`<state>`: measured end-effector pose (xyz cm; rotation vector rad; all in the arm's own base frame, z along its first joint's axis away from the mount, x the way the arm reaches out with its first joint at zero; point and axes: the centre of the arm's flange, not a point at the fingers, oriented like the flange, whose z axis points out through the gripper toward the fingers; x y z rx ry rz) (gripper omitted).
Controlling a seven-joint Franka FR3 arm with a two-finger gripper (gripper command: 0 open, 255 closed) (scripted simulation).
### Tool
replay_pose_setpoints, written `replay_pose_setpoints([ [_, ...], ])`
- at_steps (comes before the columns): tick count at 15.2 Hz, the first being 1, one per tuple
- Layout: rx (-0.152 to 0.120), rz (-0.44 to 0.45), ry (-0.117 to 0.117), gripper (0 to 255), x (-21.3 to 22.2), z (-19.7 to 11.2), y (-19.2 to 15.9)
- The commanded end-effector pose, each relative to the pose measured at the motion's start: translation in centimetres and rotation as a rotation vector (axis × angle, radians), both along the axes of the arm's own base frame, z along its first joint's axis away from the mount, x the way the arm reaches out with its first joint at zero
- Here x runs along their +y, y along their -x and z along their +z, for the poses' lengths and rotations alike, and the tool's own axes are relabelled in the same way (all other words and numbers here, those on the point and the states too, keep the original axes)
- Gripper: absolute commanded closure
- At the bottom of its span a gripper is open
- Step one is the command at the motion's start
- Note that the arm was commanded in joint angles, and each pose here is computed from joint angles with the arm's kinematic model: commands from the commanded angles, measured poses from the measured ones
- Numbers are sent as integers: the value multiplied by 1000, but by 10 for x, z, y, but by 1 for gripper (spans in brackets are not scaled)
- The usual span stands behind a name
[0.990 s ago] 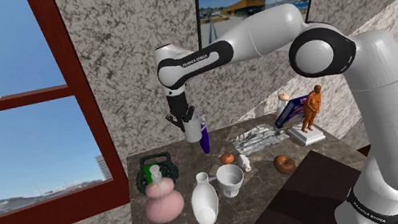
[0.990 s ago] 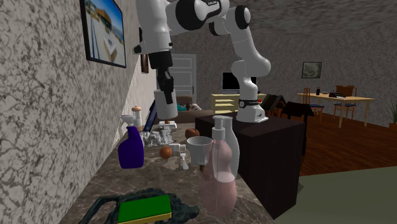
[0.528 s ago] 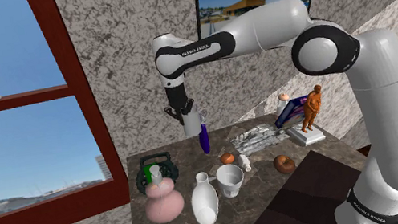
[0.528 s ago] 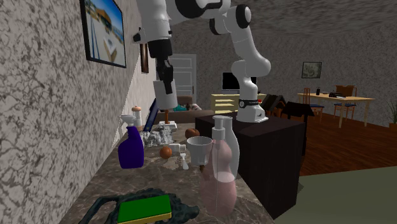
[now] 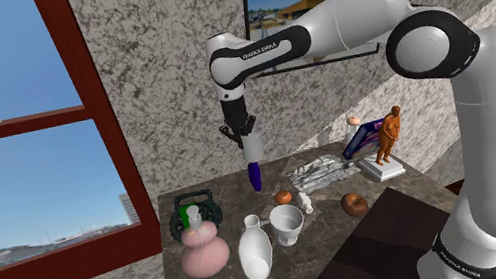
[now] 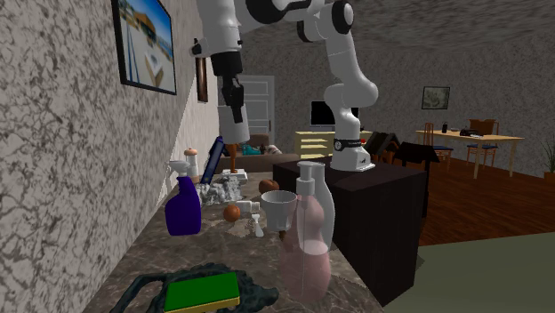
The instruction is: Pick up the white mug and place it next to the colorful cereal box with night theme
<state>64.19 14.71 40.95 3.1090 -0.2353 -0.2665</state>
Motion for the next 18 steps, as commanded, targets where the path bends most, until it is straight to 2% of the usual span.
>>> replay_pose_setpoints([
  [1, 0, 0, 0, 255, -24, 0, 16],
  [18, 0, 0, 0, 255, -215, 1, 133],
])
